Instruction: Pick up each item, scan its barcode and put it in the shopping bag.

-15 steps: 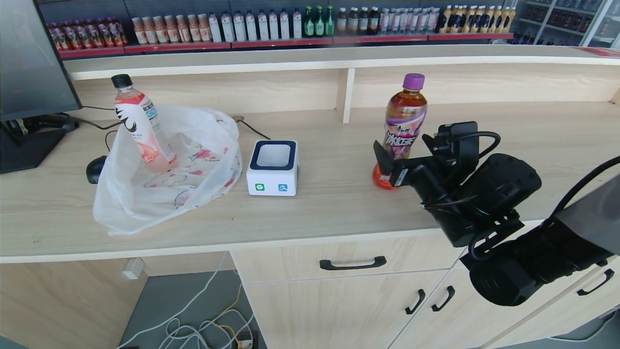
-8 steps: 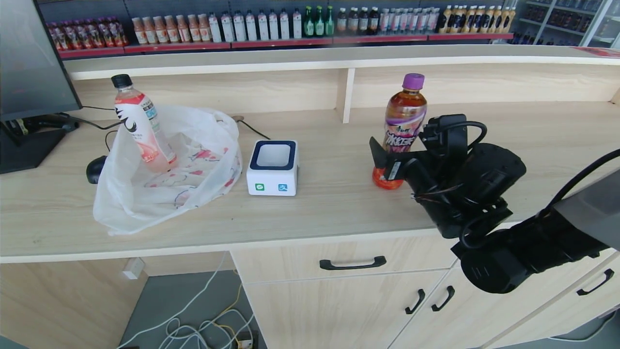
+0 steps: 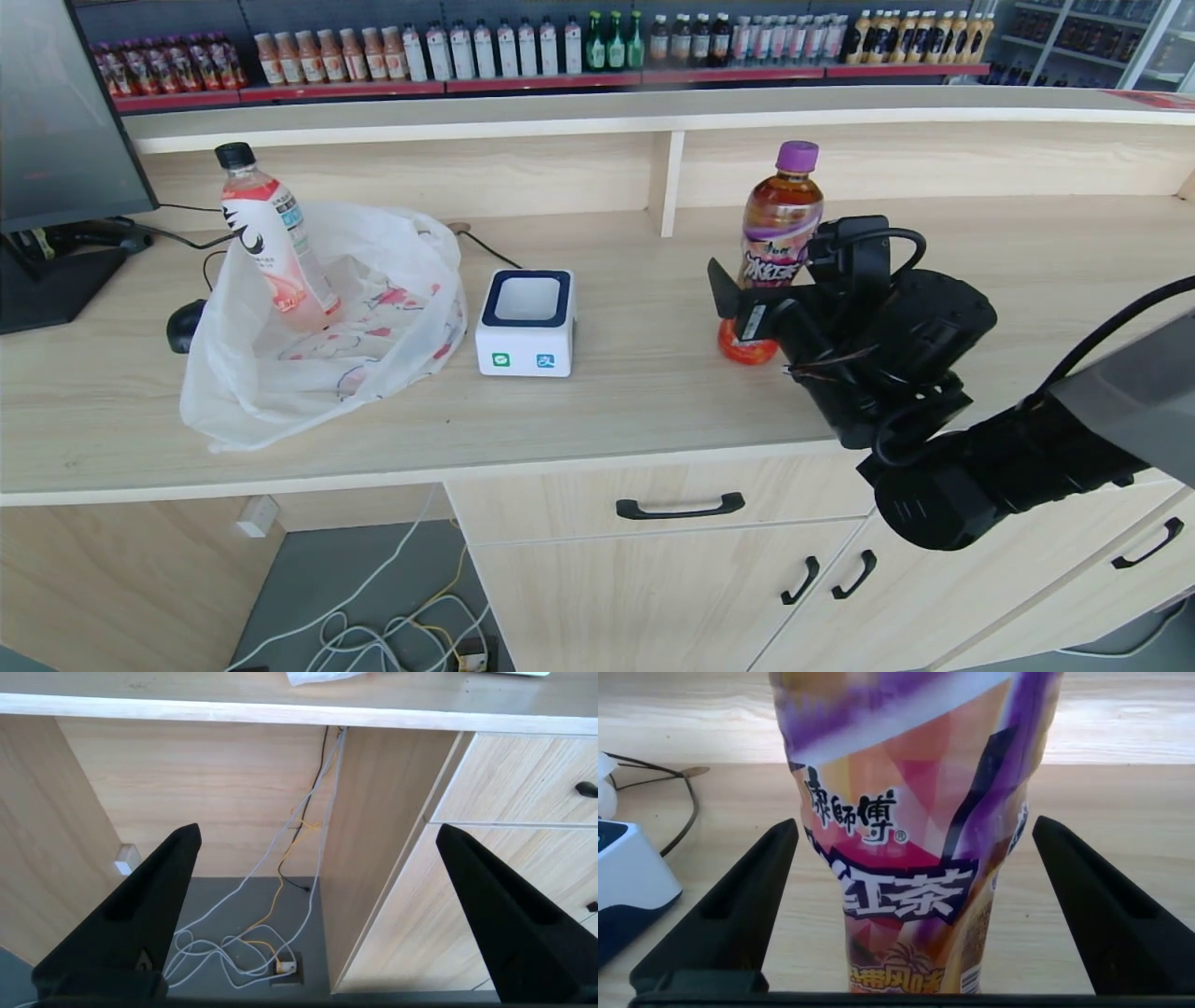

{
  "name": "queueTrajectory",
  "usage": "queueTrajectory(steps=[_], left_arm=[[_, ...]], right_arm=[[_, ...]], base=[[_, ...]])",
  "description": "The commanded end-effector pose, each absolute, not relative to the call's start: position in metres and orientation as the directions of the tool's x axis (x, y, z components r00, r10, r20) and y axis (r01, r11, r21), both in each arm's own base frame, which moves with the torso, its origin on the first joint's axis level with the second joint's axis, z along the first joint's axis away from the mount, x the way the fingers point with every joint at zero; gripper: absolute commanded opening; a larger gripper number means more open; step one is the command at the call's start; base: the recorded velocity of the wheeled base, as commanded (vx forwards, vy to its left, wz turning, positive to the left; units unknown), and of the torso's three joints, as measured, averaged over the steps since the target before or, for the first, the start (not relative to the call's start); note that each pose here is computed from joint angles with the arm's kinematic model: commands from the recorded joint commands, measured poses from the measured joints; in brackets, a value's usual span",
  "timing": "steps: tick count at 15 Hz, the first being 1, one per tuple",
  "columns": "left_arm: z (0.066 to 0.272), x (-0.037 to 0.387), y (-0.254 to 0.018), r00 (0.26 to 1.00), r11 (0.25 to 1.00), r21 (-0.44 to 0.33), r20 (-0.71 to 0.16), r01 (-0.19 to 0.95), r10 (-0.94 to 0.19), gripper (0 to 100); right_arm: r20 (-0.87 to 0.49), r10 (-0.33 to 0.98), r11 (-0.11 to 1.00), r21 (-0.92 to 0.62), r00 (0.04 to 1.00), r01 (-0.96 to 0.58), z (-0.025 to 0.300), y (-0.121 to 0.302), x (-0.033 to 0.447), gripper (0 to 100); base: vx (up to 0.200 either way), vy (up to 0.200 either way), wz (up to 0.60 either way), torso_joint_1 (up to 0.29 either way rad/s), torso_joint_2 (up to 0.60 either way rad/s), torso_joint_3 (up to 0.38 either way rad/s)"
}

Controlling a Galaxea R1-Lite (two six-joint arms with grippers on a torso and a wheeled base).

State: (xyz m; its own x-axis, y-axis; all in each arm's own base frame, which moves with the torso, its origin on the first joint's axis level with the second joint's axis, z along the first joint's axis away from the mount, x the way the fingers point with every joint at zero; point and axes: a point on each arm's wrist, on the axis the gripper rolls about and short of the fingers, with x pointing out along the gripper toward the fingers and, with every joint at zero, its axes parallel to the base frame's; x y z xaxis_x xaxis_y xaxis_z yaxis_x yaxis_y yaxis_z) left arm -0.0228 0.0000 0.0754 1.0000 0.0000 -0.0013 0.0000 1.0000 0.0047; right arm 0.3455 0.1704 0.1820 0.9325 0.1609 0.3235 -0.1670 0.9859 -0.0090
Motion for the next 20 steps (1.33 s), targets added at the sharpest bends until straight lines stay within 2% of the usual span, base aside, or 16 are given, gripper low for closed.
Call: queueTrajectory(steps=[1, 15, 16, 20], left_arm=[[0.075, -0.023, 0.000, 1.000, 1.000, 0.005, -0.003, 0.000, 0.000, 100], [0.075, -0.023, 0.000, 1.000, 1.000, 0.005, -0.003, 0.000, 0.000, 100], [0.075, -0.023, 0.000, 1.000, 1.000, 0.005, -0.003, 0.000, 0.000, 100], [0.075, -0.023, 0.000, 1.000, 1.000, 0.005, -0.003, 0.000, 0.000, 100]], right_arm=[[0.318, 0.161, 0.986, -0.012, 0.934, -0.166, 0.177, 0.172, 0.350, 100], [0.333, 0.152, 0.987, -0.007, 0.931, -0.158, 0.179, 0.176, 0.364, 100], [0.334, 0.144, 0.989, -0.007, 0.931, -0.151, 0.180, 0.173, 0.365, 0], [0.348, 0.136, 0.989, -0.003, 0.927, -0.145, 0.184, 0.171, 0.367, 0]], base=[[0.000, 0.000, 0.00, 0.000, 0.00, 0.000], [0.000, 0.000, 0.00, 0.000, 0.00, 0.000], [0.000, 0.000, 0.00, 0.000, 0.00, 0.000], [0.000, 0.000, 0.00, 0.000, 0.00, 0.000]])
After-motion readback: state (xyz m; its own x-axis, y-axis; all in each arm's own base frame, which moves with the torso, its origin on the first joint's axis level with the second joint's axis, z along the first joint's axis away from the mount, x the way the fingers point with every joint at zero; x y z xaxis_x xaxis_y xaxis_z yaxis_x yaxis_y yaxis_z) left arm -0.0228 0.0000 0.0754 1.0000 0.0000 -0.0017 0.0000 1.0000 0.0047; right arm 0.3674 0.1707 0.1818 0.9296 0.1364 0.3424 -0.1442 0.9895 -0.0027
